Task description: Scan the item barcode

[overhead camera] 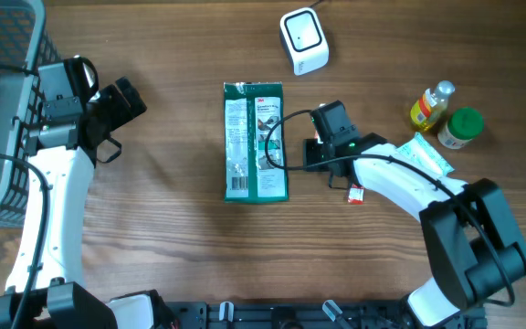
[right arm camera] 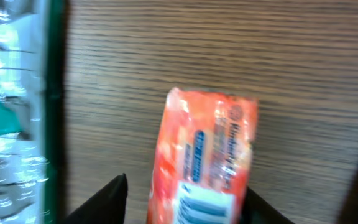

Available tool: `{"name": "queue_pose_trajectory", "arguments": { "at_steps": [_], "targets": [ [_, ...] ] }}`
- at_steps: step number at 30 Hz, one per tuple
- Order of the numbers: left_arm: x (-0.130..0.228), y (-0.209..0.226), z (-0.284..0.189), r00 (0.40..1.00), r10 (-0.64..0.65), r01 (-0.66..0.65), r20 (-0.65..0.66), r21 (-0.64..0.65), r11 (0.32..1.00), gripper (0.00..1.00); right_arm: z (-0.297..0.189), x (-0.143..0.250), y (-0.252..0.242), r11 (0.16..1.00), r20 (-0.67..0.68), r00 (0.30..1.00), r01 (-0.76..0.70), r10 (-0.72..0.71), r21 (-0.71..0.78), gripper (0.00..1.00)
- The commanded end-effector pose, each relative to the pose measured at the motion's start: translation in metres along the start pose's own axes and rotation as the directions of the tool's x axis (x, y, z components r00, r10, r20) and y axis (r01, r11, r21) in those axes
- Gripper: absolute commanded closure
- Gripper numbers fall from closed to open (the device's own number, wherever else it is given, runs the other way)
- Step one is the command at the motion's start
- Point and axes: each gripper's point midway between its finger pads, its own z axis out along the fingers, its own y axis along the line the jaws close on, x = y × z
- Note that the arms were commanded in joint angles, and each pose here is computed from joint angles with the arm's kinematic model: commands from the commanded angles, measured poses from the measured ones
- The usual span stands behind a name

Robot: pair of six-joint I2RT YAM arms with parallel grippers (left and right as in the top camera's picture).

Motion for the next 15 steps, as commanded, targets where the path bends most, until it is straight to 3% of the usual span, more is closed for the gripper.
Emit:
{"name": "queue_pose_trajectory", "arguments": {
  "at_steps": [1, 3, 4, 5, 6, 7, 8, 9, 10, 12, 13, 14, 15],
  "targets": [
    [-0.006, -0.001, -0.004, 1.0, -0.012, 0.012, 0.016, 0.008, 1.0, 0.0, 0.012, 0.004, -0.02, 0.994, -0.001, 1.0, 0.026, -0.026, 0.11, 0.81],
    [-0.006, -0.001, -0.004, 1.0, -0.012, 0.012, 0.016, 0.009, 1.0, 0.0, 0.013, 0.004, -0.019, 0.994, 0.001, 1.0, 0.029, -0.03, 0.108, 0.89],
    [-0.005, -0.001, -0.004, 1.0, -0.012, 0.012, 0.016, 0.008, 1.0, 0.0, 0.013, 0.002, -0.018, 0.994, 0.009, 1.0, 0.027, -0.028, 0.104, 0.75],
    [-0.005, -0.001, -0.004, 1.0, -0.012, 0.012, 0.016, 0.008, 1.0, 0.0, 0.013, -0.001, -0.017, 0.995, 0.019, 0.999, 0.027, -0.029, 0.101, 0.47],
    [-0.006, -0.001, -0.004, 1.0, -0.012, 0.012, 0.016, 0.008, 1.0, 0.0, 0.013, -0.004, -0.016, 0.995, 0.032, 0.999, 0.025, -0.028, 0.096, 0.27],
    [-0.005, -0.001, -0.004, 1.0, -0.012, 0.012, 0.016, 0.008, 1.0, 0.0, 0.013, -0.007, -0.015, 0.995, 0.041, 0.999, 0.024, -0.028, 0.092, 0.26],
    [-0.005, -0.001, -0.004, 1.0, -0.012, 0.012, 0.016, 0.008, 1.0, 0.0, 0.013, -0.01, -0.014, 0.996, 0.056, 0.998, 0.021, -0.026, 0.087, 0.26],
    [-0.005, -0.001, -0.004, 1.0, -0.012, 0.012, 0.016, 0.008, 1.0, 0.0, 0.013, -0.014, -0.012, 0.997, 0.071, 0.997, 0.019, -0.025, 0.081, 0.34],
    [-0.005, -0.001, -0.004, 1.0, -0.012, 0.012, 0.016, 0.008, 1.0, 0.0, 0.013, -0.017, -0.011, 0.997, 0.082, 0.996, 0.018, -0.024, 0.076, 0.44],
    [-0.005, -0.001, -0.004, 1.0, -0.012, 0.012, 0.016, 0.008, 1.0, 0.0, 0.012, -0.02, -0.009, 0.997, 0.098, 0.995, 0.017, -0.023, 0.07, 0.75],
    [-0.005, -0.001, -0.004, 1.0, -0.012, 0.012, 0.016, 0.008, 1.0, 0.0, 0.012, -0.021, -0.009, 0.997, 0.099, 0.995, 0.016, -0.022, 0.07, 0.68],
    [-0.006, -0.001, -0.004, 1.0, -0.012, 0.012, 0.016, 0.008, 1.0, 0.0, 0.012, -0.021, -0.009, 0.997, 0.099, 0.995, 0.016, -0.023, 0.07, 0.29],
    [-0.006, -0.001, -0.004, 1.0, -0.012, 0.012, 0.016, 0.008, 1.0, 0.0, 0.012, -0.021, -0.009, 0.997, 0.099, 0.995, 0.016, -0.023, 0.07, 0.1]
  ]
}}
